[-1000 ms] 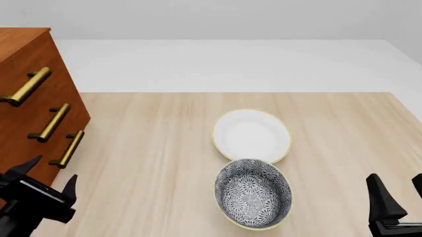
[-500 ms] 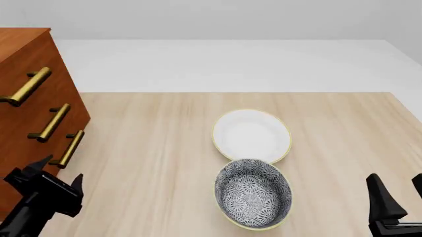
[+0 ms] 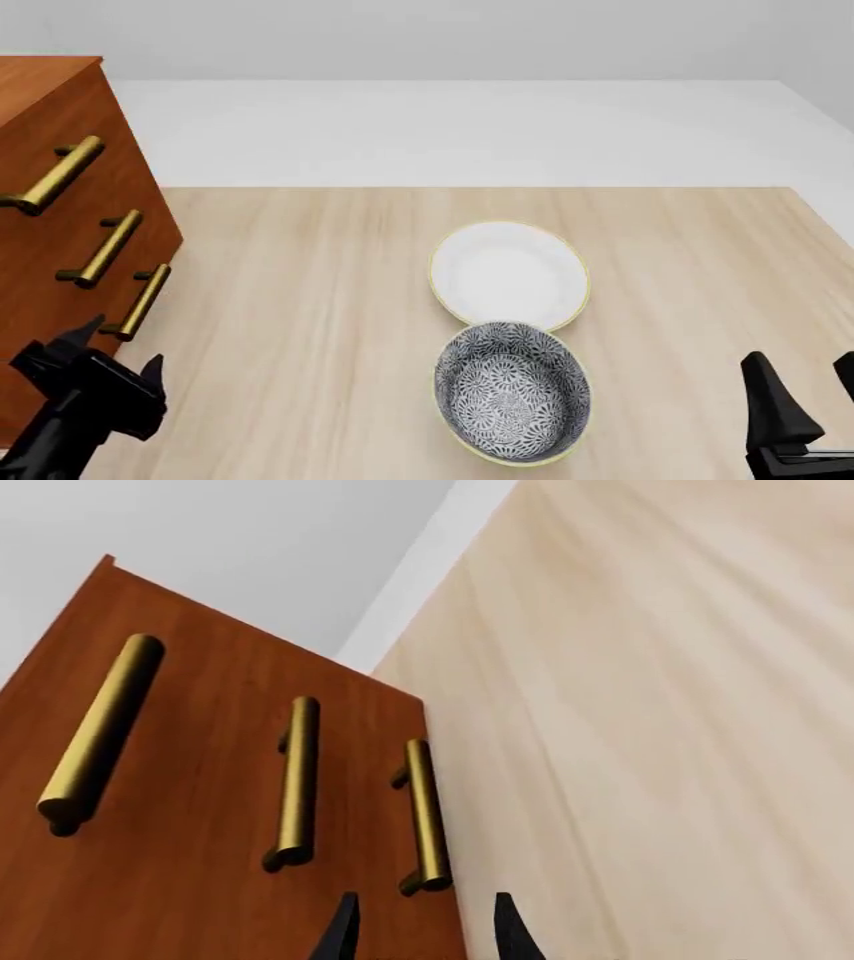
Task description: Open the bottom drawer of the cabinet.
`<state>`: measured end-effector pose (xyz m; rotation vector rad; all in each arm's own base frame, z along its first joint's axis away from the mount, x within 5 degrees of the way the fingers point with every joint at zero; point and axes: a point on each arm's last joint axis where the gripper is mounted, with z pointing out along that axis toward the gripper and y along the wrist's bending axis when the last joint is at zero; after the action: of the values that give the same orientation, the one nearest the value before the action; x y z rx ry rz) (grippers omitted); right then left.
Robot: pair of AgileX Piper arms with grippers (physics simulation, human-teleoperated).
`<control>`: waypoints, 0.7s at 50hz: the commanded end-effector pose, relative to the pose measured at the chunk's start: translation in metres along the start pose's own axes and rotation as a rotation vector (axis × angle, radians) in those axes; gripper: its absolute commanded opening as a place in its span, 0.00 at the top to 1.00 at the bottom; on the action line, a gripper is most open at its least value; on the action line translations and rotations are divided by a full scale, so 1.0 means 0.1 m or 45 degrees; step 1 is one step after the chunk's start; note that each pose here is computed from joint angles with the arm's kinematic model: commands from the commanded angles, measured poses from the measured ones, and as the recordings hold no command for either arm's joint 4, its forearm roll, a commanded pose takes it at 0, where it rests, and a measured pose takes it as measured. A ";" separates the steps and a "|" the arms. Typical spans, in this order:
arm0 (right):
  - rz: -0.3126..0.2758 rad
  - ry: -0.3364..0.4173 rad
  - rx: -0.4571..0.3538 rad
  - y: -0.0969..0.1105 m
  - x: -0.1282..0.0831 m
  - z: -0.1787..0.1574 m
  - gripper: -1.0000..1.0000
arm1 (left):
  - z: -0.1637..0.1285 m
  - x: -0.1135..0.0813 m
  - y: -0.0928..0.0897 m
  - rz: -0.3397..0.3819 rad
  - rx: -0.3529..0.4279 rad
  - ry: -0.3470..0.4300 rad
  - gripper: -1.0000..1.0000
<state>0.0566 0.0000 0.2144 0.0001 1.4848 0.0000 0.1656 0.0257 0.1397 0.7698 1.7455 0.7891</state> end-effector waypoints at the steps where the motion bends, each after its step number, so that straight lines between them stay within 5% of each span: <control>1: 0.000 0.000 0.000 0.00 0.00 0.00 0.00 | 0.04 0.04 -0.04 0.049 0.001 0.013 0.00; 35: 0.000 0.000 0.000 0.00 0.00 0.00 0.00 | 0.06 0.11 -0.05 0.192 0.014 0.058 0.00</control>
<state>0.0566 0.0000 0.2144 0.0001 1.4848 0.0000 0.1676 0.0309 0.1282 0.8771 1.7593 0.8738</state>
